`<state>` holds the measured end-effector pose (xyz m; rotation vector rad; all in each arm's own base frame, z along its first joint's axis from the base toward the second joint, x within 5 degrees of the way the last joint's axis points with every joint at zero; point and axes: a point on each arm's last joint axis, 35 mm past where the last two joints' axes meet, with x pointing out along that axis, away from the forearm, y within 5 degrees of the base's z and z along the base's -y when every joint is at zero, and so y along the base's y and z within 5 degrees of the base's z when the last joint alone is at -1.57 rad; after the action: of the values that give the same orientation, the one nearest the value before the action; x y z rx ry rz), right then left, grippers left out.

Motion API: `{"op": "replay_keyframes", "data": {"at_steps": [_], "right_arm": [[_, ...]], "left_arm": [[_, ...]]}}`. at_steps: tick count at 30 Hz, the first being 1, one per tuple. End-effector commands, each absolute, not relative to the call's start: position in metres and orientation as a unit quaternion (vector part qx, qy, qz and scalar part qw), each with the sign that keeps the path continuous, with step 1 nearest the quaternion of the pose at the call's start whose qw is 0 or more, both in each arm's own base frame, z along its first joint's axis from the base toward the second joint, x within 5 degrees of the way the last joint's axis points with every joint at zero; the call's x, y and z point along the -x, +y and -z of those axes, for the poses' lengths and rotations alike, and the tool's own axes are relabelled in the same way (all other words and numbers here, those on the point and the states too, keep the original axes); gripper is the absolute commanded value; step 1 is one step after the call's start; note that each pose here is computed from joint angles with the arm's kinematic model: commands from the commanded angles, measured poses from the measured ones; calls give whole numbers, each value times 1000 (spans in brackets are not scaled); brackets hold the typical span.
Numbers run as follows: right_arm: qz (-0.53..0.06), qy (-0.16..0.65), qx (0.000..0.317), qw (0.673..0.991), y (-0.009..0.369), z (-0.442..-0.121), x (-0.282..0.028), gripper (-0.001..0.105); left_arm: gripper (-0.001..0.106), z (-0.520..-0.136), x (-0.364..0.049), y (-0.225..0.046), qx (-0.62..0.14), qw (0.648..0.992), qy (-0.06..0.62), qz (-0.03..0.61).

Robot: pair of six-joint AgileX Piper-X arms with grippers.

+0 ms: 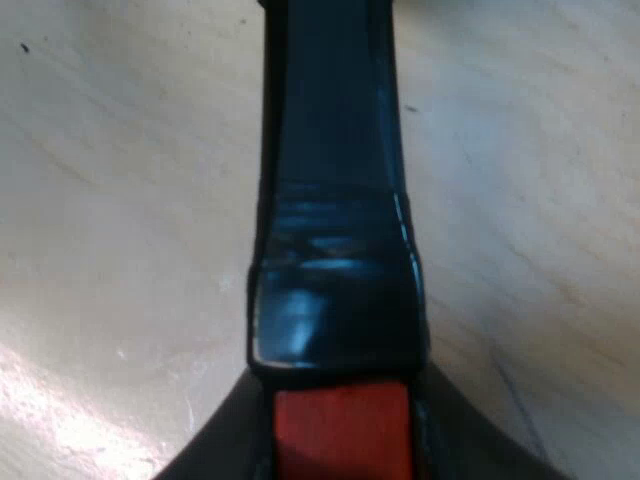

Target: Grind coffee beans and then tamp

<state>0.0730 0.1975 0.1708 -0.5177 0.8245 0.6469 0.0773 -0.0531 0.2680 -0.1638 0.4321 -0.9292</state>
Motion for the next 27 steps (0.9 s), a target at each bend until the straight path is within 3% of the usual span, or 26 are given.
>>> {"op": "replay_keyframes", "data": {"at_steps": [1, 27], "right_arm": [[-306, 365, 231, 848, 198, -174, -75, 0], [-305, 386, 247, 835, 196, -140, -74, 0]], "left_arm": [[69, -272, -75, -53, 81, 865, 201, 452], [69, -251, -75, -50, 46, 878, 249, 406]]}}
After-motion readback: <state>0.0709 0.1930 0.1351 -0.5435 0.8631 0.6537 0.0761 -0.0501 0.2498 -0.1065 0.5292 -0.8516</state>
